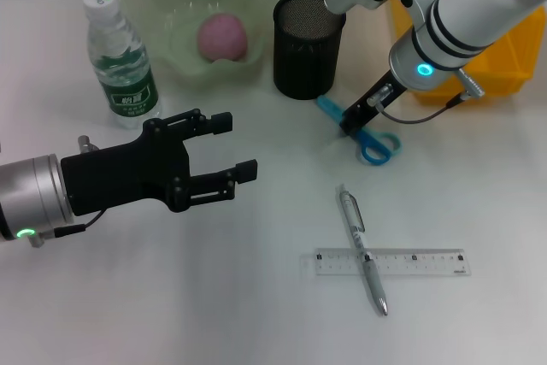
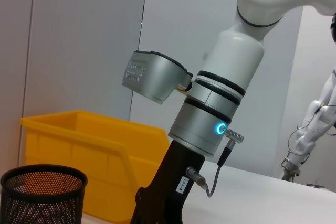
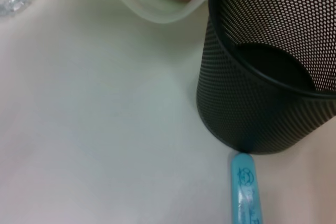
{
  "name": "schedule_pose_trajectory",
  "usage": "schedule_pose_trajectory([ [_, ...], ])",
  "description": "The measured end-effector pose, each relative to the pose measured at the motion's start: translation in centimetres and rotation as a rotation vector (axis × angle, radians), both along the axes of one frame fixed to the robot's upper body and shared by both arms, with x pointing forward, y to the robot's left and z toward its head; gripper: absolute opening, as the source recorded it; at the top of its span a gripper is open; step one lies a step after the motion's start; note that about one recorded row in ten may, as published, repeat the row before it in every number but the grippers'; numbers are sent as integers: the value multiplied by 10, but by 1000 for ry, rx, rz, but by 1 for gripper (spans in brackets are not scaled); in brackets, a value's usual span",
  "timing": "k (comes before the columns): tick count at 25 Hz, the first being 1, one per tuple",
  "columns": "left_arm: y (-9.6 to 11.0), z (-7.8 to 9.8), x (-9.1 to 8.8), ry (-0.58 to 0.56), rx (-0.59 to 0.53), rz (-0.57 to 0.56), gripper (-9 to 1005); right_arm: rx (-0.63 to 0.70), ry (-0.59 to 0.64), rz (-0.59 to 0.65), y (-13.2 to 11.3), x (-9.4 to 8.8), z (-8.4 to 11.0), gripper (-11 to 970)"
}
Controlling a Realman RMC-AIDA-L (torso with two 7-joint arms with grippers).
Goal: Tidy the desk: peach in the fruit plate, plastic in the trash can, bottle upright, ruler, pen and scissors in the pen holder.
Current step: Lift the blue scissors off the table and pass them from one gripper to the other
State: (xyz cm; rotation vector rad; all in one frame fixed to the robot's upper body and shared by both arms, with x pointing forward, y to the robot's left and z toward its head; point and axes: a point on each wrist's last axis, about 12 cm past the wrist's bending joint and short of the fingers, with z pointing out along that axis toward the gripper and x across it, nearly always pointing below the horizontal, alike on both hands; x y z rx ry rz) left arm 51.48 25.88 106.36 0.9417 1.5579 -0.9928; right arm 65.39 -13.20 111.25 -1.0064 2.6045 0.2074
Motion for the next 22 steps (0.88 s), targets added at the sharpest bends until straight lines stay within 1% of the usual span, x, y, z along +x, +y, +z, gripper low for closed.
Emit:
schedule_pose_trajectory([
  [6, 0, 0, 0, 0, 0, 2, 724, -1, 10, 14, 1, -1, 3, 218],
  [14, 0, 0, 0, 0, -1, 3, 723, 26, 9, 27, -6, -5, 11, 218],
  [22, 1, 0, 0, -1, 1, 5, 722, 96, 30, 74, -6, -12, 20, 218],
])
